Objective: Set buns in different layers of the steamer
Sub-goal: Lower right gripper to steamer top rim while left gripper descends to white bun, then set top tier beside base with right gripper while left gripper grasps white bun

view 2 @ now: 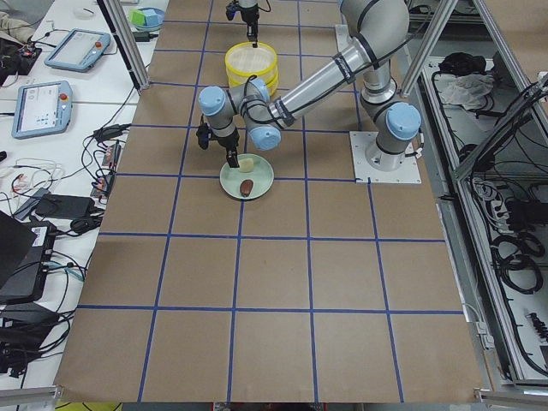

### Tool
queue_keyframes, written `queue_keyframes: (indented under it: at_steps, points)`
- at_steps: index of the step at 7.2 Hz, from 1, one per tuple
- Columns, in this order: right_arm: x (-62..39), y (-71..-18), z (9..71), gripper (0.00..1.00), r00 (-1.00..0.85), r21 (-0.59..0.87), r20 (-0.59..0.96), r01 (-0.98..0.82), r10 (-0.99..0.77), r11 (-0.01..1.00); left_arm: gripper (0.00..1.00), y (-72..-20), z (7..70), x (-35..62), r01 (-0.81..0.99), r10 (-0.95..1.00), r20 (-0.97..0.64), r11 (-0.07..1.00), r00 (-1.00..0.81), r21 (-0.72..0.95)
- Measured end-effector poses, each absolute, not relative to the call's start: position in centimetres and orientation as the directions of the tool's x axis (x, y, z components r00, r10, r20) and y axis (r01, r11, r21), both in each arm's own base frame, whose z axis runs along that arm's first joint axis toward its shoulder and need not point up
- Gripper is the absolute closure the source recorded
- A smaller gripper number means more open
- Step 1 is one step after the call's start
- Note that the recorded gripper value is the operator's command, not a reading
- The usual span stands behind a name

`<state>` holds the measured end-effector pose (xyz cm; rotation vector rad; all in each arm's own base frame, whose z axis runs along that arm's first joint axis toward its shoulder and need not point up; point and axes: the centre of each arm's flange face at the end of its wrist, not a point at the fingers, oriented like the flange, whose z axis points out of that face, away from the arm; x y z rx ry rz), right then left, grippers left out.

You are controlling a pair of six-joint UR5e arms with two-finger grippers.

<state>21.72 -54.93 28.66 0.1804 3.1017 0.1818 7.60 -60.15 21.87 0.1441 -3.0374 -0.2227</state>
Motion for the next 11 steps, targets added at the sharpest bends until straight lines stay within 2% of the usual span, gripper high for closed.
queue_keyframes:
  at_steps: [3, 4, 6, 7, 11]
  points:
    - [21.9, -54.4, 31.8, 1.00, -0.993, 0.093, -0.042, 0.104, 0.108, 0.990, 0.10, -60.1, 20.5, 8.1, -0.086, -0.103, 0.088, 0.980, -0.991, 0.179]
    - [21.4, -54.3, 33.7, 1.00, -0.994, 0.080, -0.045, 0.097, 0.101, 0.992, 0.17, -60.0, 20.3, 8.3, -0.087, -0.105, 0.088, 0.978, -0.991, 0.187]
    - [17.6, -55.0, 35.7, 1.00, -0.997, 0.071, -0.044, 0.057, 0.060, 0.996, 0.77, -59.7, 19.8, 8.7, -0.091, -0.114, 0.093, 0.973, -0.989, 0.214]
    - [14.4, -55.8, 35.7, 1.00, -0.998, 0.079, -0.048, 0.031, 0.035, 0.996, 1.00, -59.5, 19.5, 8.7, -0.093, -0.118, 0.095, 0.969, -0.989, 0.230]
    - [5.6, -57.1, 33.5, 1.00, -0.993, 0.161, -0.005, -0.117, -0.118, 0.980, 1.00, -59.7, 20.3, 9.2, -0.111, -0.134, 0.086, 0.966, -0.987, 0.232]
